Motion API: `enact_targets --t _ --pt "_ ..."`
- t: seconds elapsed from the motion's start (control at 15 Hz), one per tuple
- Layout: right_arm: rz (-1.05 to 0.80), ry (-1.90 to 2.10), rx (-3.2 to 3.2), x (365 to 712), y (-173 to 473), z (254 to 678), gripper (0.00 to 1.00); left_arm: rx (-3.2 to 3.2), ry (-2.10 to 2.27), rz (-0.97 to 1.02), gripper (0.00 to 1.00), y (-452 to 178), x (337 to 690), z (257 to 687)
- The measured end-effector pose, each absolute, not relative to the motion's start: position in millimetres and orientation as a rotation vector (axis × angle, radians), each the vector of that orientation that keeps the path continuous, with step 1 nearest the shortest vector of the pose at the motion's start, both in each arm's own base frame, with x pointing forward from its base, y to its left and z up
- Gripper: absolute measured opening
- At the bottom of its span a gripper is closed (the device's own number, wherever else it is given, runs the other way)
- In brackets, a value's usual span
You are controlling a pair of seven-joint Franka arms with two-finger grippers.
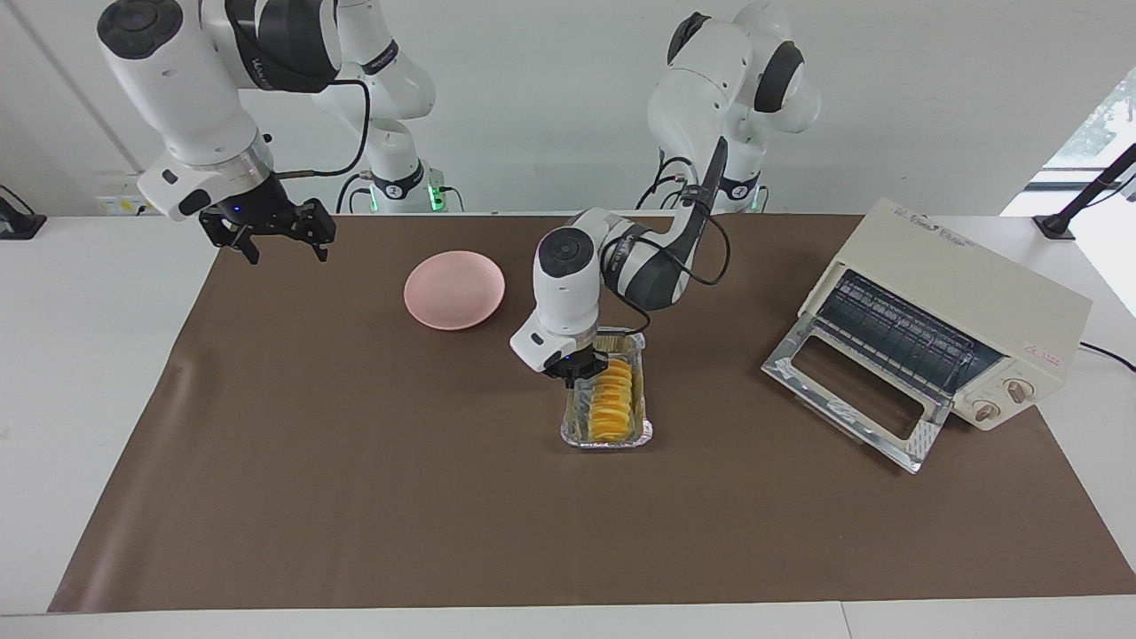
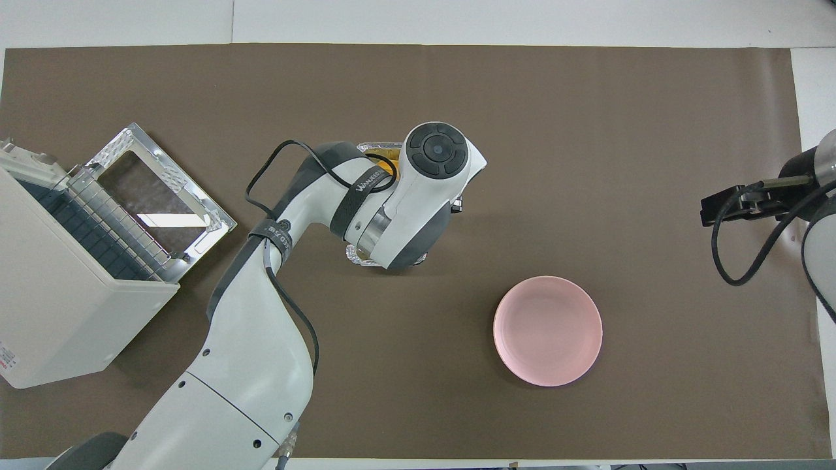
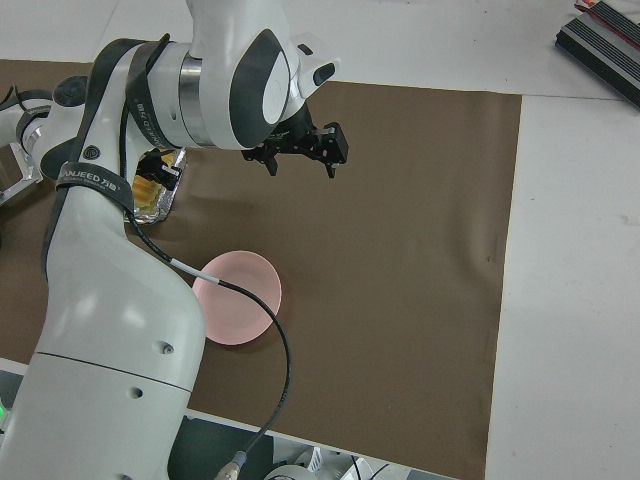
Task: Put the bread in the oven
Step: 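Carry the foil tray with the left gripper into the toaster oven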
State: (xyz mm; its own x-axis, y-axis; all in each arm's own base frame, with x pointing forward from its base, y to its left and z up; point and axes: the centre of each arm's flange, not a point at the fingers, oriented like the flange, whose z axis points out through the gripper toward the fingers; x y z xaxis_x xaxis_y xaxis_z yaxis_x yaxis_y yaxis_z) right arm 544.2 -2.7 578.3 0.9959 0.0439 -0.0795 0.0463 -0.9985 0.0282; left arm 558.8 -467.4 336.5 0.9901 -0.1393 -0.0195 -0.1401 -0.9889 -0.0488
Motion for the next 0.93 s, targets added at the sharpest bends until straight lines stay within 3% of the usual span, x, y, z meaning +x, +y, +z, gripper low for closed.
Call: enact_targets --t 0.33,0.6,0.93 --pt "-0.123 0.070 3.108 544.2 -2.7 578.3 1.00 -3.048 -0.067 -0.038 0.02 -402.4 615.2 402.3" --pt "-0.123 0.070 3.108 544.2 -2.7 578.3 1.00 -3.029 -0.313 0.008 0.02 -306.8 664.8 417.7" --pt "-0.123 0.070 3.108 544.2 -2.7 578.3 1.00 -2.878 -0.538 0.084 0.02 -209.6 682.5 437.9"
